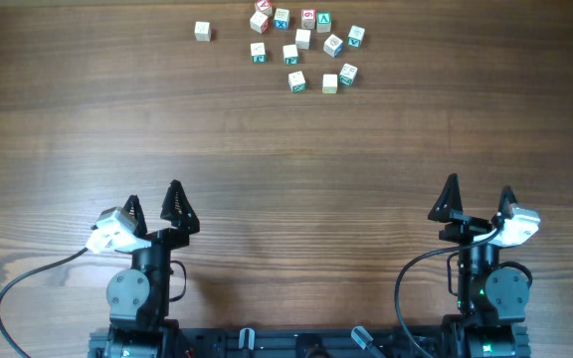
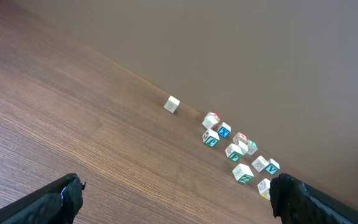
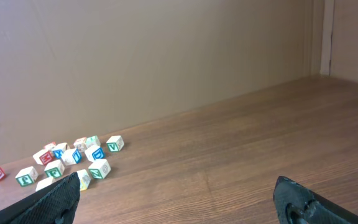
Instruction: Form a horizontal line
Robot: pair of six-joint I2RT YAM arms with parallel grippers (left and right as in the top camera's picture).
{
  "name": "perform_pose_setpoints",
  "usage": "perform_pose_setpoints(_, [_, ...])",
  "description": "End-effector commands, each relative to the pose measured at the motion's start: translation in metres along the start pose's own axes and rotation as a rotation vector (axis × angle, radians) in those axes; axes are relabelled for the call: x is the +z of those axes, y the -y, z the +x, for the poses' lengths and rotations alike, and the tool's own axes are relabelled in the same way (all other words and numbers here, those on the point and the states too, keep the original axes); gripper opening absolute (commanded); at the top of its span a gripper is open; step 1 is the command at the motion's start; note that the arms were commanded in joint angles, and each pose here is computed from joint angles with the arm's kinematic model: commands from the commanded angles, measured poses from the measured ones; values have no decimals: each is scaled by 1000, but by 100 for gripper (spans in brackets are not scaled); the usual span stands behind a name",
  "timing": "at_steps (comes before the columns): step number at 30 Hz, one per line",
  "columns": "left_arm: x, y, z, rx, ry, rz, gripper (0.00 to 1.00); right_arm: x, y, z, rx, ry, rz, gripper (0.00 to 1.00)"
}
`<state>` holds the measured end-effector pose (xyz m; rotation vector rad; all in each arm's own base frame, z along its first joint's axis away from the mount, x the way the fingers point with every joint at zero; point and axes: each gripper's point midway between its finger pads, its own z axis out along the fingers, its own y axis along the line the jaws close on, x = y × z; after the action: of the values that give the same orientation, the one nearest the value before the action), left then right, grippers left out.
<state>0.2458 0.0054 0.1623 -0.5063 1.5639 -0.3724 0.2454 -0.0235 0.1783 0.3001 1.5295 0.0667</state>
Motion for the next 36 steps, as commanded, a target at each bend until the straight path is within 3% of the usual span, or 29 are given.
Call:
perform_pose_setpoints(1, [0, -1, 1, 22, 3, 2, 100, 0, -3, 0, 6, 1, -17, 100])
perform_pose_setpoints(16, [-1, -12, -13, 16, 74, -67, 100, 0, -3, 0, 6, 1, -17, 100])
perform_pose_setpoints(19, [-1, 17, 6, -36, -39, 102, 100, 0, -3, 0, 6, 1, -17, 100])
perform_pose_setpoints(22, [-13, 52, 35, 49, -206, 316, 100, 0, -3, 0, 6, 1, -16, 100])
perform_pose_setpoints(24, [-14, 52, 34, 47, -227, 301, 100, 0, -3, 0, 6, 1, -17, 100])
perform_pose_setpoints(31, [-19, 93, -63, 198, -87, 271, 100, 0, -3, 0, 6, 1, -16, 100])
perform_pose_setpoints(36, [-4, 124, -121, 287, -152, 190, 100, 0, -3, 0, 6, 1, -16, 100])
